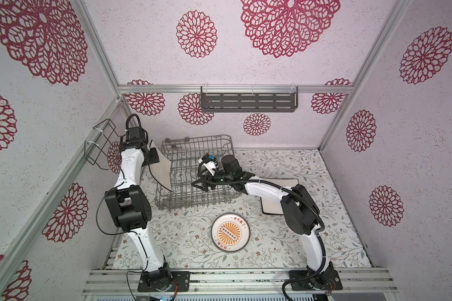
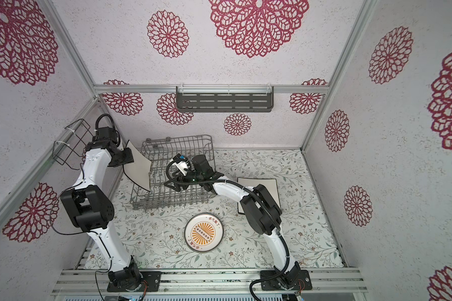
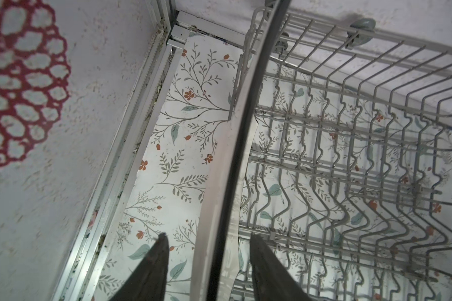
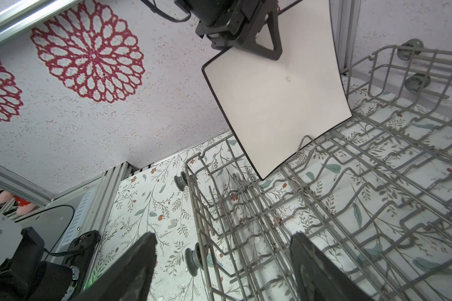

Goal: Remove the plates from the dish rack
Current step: 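Close the left gripper on the top edge of the rack plate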

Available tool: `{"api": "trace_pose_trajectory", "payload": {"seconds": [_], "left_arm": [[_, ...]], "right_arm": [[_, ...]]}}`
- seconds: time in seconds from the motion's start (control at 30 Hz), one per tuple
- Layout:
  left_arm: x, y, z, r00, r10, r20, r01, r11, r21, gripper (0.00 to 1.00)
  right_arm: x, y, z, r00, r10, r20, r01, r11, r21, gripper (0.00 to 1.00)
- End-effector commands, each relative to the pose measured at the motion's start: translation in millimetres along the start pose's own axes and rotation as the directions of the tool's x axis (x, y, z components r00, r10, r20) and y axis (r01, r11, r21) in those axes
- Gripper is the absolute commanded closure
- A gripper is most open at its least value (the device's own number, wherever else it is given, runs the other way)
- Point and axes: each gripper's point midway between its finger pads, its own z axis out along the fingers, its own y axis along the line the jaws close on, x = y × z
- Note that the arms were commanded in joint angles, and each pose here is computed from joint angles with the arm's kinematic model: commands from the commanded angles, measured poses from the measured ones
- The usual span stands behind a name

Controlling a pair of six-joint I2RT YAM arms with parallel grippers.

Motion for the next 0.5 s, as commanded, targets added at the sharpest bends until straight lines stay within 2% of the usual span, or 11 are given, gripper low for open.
{"api": "trace_pose_trajectory", "payload": {"seconds": [0.0, 0.13, 0.3, 0.47], "left_arm": [[-3.6, -3.5, -0.8, 1.0, 0.02, 0.0, -0.02, 1.0, 0.024, 0.53], [-3.4, -5.1, 0.6, 1.0, 0.017, -0.002, -0.017, 0.999, 0.032, 0.56], [-2.2, -8.5, 2.1, 1.0, 0.013, -0.009, -0.013, 0.998, 0.054, 0.69], [0.3, -11.5, 4.9, 1.0, 0.011, -0.02, -0.01, 0.998, 0.07, 0.75]], "right_arm": [[-33.0, 7.3, -5.7, 0.996, -0.041, 0.08, 0.044, 0.998, -0.033, 0.17], [-29.4, 3.1, -4.6, 0.997, -0.029, 0.077, 0.031, 0.999, -0.029, 0.17], [-26.8, -2.2, -3.7, 0.997, -0.022, 0.074, 0.023, 1.0, -0.016, 0.18], [-24.0, -7.8, -4.0, 0.998, -0.017, 0.068, 0.016, 1.0, 0.005, 0.18]]}}
